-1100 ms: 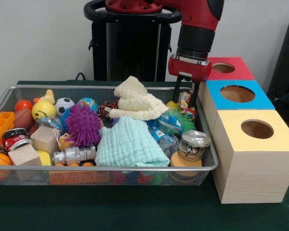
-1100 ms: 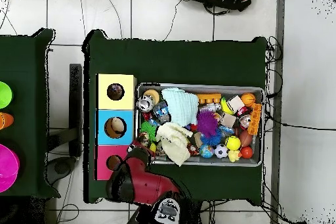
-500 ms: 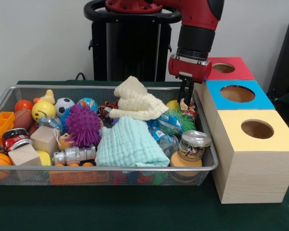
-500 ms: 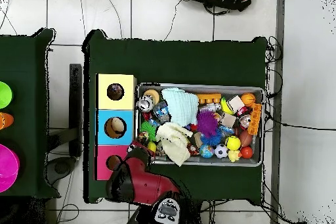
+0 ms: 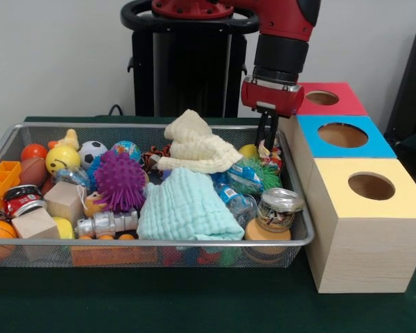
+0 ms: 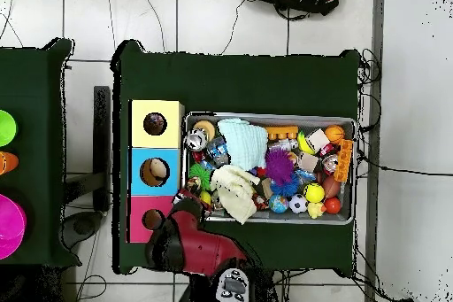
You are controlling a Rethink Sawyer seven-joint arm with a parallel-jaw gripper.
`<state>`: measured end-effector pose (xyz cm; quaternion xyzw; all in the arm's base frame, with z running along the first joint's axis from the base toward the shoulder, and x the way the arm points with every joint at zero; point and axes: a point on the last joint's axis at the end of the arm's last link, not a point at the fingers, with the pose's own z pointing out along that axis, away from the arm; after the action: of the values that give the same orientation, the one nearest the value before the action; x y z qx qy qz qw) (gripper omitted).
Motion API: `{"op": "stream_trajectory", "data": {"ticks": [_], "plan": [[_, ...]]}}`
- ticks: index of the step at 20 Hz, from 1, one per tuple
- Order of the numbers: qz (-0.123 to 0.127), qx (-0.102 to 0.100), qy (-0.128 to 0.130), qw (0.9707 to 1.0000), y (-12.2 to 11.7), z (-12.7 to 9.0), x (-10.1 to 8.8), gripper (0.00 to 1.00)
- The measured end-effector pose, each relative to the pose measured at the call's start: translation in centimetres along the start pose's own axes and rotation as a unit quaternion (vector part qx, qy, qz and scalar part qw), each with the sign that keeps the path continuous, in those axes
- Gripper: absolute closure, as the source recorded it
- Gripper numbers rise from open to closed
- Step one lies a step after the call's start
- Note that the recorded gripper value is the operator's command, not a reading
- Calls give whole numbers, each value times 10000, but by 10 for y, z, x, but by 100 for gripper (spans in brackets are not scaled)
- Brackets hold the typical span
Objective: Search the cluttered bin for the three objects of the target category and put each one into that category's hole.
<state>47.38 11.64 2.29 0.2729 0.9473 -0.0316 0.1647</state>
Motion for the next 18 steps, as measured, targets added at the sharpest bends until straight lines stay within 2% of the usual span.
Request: {"op": "stream_trajectory", "data": {"ticks": [4, 8, 12, 18], "plan": [[205, 19, 241, 9995, -1, -20, -21, 100], [457, 55, 577, 9973, -6, -48, -48, 100], [622, 0, 634, 9960, -9, -64, -68, 100], [729, -104, 513, 9960, -10, -77, -86, 100]]}}
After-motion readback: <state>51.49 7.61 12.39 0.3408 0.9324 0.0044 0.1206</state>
